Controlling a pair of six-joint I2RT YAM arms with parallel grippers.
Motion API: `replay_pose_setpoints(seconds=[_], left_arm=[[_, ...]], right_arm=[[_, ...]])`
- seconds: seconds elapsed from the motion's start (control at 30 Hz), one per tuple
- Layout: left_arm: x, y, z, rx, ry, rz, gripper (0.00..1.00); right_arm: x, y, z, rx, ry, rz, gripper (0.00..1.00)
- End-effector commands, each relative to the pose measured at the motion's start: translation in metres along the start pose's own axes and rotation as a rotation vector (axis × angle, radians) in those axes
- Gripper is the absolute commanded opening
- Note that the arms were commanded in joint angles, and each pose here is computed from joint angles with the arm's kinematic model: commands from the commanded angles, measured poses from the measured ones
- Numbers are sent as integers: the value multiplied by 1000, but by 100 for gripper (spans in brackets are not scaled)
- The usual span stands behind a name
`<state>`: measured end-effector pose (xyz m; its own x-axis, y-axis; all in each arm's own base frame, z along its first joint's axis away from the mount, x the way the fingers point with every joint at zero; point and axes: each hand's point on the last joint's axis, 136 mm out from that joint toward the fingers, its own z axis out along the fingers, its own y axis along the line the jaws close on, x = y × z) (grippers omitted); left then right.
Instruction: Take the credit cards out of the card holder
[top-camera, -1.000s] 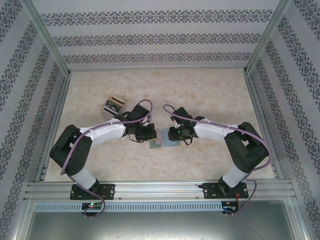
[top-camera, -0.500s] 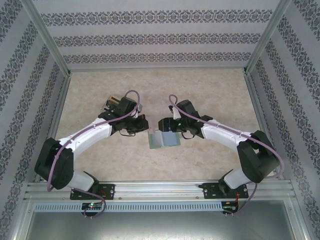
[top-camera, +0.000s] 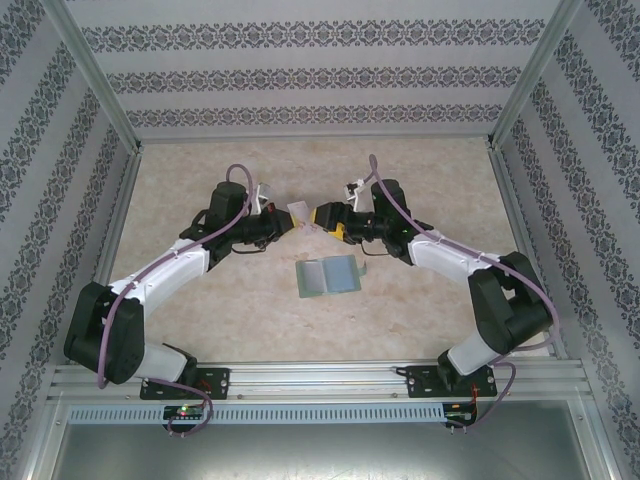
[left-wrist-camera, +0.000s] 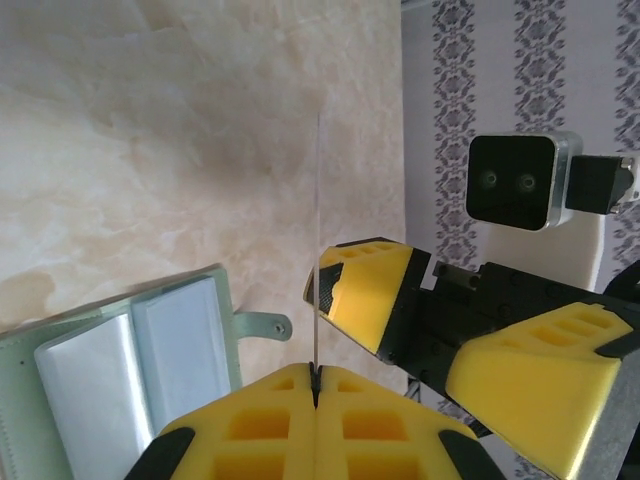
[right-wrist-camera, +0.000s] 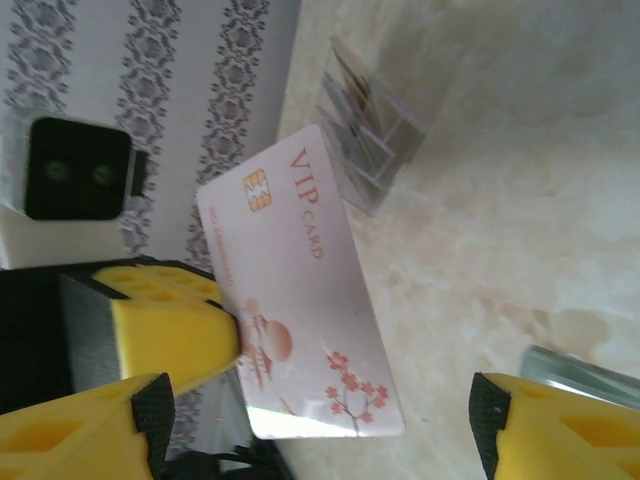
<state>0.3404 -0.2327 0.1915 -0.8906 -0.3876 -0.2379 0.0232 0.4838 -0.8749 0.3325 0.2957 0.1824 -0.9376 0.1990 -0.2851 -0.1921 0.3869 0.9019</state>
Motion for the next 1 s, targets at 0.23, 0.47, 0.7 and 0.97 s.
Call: replay_pose_setpoints(seconds=[0.23, 0.47, 0.7, 0.97], left_arm=[[-18, -28, -16, 171, -74, -48, 0], [-19, -27, -20, 173, -80, -53, 0], [-19, -26, -22, 175, -85, -58, 0], [-21, -11, -26, 101, -98, -91, 3]], right_arm=[[-23, 52, 3, -246, 1, 89, 60], [-21, 52, 4, -253, 10, 127, 43], [-21, 51, 5, -247, 20, 146, 25], [-16, 40, 12, -200, 27, 94, 0]])
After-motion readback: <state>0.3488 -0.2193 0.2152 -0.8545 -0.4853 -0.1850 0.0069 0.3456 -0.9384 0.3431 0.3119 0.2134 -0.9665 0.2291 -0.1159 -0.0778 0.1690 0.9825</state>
